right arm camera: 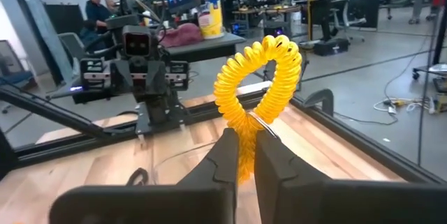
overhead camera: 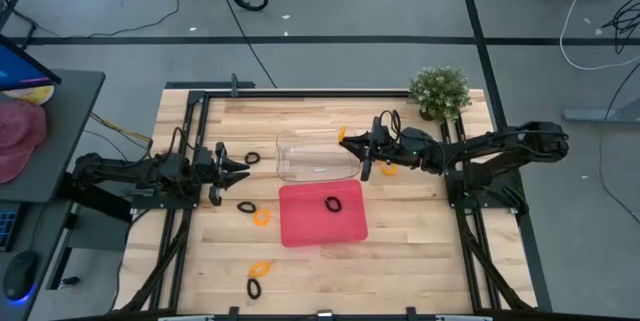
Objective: Sort spring keychains
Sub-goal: Put the yellow spring keychain into the transparent bin
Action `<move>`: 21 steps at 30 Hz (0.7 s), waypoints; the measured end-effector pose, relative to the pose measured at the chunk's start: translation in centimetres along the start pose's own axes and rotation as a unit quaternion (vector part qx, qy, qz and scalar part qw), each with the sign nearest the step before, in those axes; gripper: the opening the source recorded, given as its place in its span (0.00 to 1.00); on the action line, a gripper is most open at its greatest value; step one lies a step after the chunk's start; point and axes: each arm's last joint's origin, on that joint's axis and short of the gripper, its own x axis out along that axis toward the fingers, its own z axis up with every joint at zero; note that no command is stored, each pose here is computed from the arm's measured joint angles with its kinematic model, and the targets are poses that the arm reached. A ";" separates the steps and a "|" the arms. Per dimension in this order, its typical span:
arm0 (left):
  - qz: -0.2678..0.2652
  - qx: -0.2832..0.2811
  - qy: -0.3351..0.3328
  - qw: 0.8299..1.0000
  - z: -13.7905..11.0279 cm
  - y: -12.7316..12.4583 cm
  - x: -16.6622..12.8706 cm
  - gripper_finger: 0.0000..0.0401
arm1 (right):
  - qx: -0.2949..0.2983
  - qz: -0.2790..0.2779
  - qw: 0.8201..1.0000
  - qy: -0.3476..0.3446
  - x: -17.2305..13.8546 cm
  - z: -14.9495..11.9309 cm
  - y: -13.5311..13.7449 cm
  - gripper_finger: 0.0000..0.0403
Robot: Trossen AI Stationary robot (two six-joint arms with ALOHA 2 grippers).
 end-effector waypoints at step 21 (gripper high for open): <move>0.000 0.000 0.000 1.000 0.0 0.0 0.0 0.26 | 0.020 0.005 1.000 0.009 0.0 -0.2 0.0 0.16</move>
